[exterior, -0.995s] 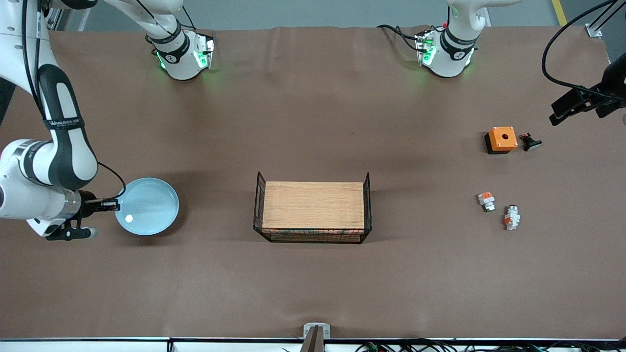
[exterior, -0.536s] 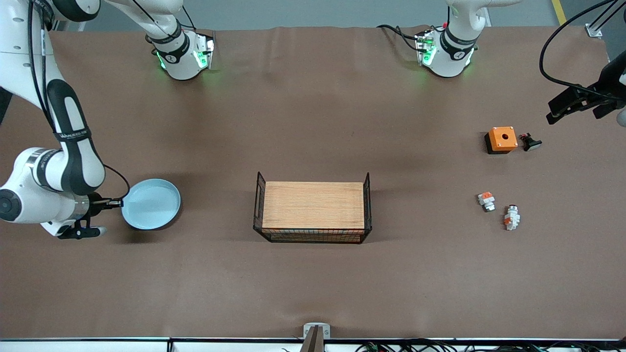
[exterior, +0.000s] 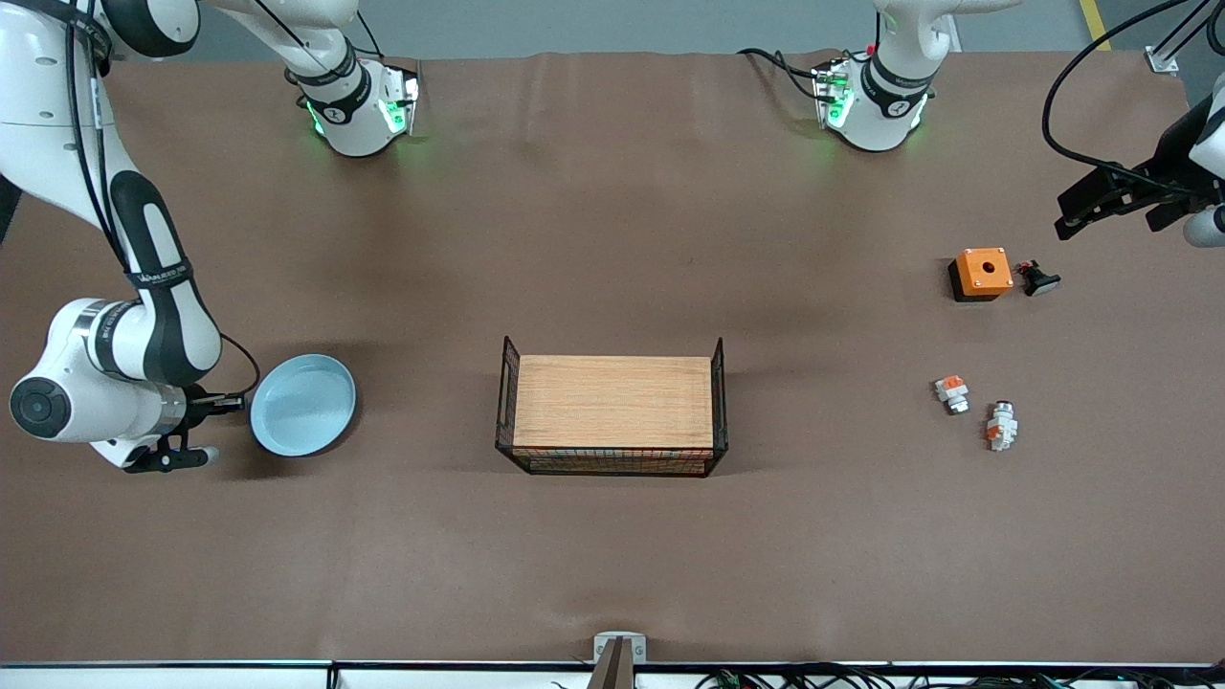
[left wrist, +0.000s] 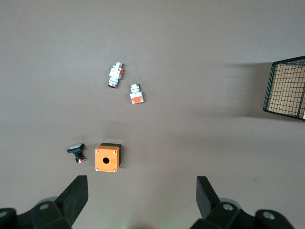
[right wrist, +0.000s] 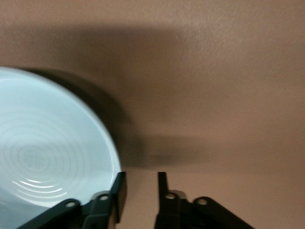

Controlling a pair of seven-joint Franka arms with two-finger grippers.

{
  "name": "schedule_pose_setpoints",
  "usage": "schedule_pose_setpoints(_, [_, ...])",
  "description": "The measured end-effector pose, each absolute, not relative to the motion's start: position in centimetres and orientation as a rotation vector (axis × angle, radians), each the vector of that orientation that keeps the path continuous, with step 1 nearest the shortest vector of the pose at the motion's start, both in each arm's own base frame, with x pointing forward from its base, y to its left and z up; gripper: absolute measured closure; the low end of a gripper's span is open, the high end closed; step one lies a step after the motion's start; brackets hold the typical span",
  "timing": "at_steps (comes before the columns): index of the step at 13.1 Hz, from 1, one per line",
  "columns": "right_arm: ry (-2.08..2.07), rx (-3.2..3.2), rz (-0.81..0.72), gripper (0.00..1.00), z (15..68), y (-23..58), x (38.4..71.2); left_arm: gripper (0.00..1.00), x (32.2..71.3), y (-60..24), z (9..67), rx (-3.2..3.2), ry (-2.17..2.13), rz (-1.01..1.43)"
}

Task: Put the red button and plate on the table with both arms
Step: 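Lower the held plate onto the table with the right gripper, then open the right gripper and draw it back from the plate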

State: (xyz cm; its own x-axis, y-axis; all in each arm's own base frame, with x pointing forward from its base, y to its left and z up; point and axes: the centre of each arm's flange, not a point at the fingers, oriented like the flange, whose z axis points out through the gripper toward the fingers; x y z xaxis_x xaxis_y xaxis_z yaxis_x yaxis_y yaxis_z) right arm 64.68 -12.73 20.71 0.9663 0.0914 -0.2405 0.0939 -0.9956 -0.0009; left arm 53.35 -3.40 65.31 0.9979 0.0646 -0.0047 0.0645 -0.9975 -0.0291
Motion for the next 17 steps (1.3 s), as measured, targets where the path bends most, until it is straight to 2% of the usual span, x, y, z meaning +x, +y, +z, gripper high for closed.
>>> schedule_pose_setpoints(2, [0.145,3.102,-0.362,0.41,22.4,-12.8,65.3,0.00,53.3,-3.4,65.3,-3.111,-0.087,0.013])
schedule_pose_setpoints(6, [0.039,3.088,-0.339,0.01,31.0,-10.8,65.8,0.00,53.2,-3.5,65.4,-3.111,-0.082,0.013])
schedule_pose_setpoints(9, [-0.067,3.061,-0.295,0.00,36.9,-5.4,65.5,0.00,53.2,-3.5,65.5,-3.111,-0.082,0.011])
schedule_pose_setpoints(12, [-0.061,3.056,-0.165,0.00,43.2,-1.0,64.8,0.00,53.2,-3.5,65.4,-3.111,-0.082,0.011])
schedule_pose_setpoints(17, [-0.044,3.049,-0.013,0.00,55.6,0.8,60.1,0.00,53.1,-3.5,65.5,-3.111,-0.082,0.009])
